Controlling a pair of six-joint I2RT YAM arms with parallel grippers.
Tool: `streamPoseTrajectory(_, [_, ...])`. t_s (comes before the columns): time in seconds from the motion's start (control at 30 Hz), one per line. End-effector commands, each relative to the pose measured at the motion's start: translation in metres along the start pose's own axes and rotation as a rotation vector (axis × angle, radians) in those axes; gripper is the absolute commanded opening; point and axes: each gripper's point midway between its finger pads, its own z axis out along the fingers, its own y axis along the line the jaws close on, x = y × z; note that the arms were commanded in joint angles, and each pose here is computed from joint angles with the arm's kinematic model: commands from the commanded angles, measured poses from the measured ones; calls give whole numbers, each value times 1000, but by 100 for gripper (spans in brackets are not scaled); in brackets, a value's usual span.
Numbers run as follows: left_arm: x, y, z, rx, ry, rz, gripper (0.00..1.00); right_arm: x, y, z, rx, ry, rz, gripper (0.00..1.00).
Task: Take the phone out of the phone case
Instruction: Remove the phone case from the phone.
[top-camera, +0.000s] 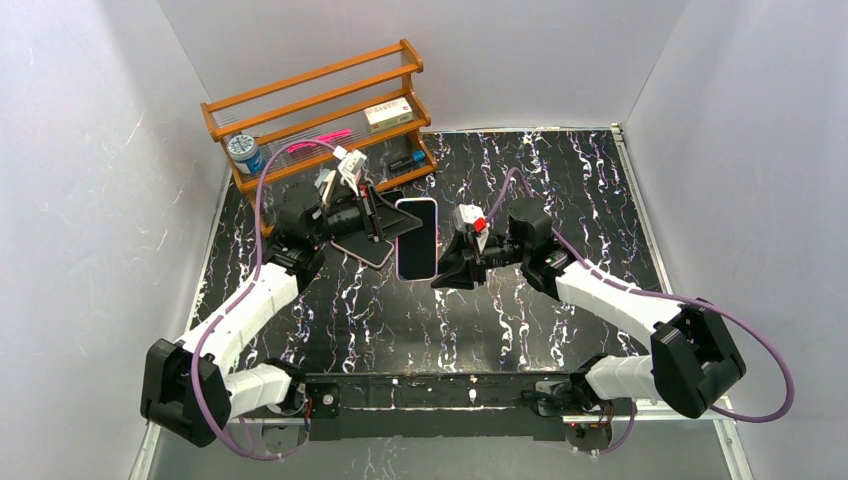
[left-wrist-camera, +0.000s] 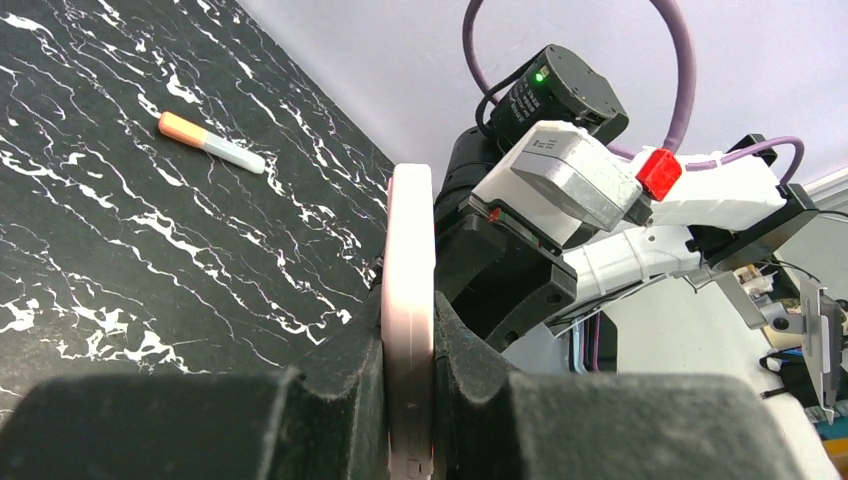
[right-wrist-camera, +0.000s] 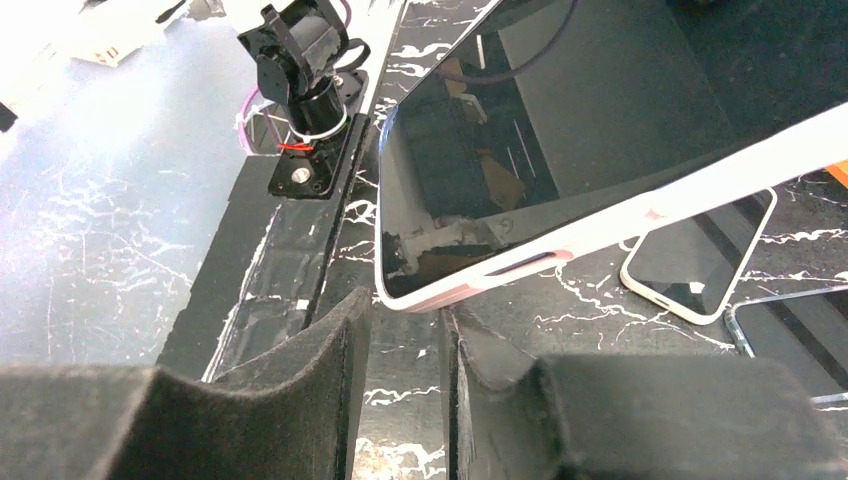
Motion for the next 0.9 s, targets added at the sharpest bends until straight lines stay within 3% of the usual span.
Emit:
streamPoseTrajectory(0.0, [-26, -17, -4, 29, -110, 131, 0, -26, 9, 3, -45, -63, -42, 37])
streamPoseTrajectory(0.73, [-25, -28, -12, 52, -129, 178, 0, -40, -2, 2, -68, -100, 66, 32])
streamPoseTrajectory(0.87, [-25, -30, -12, 57, -129, 178, 0, -41, -4, 3, -67, -101, 71, 25])
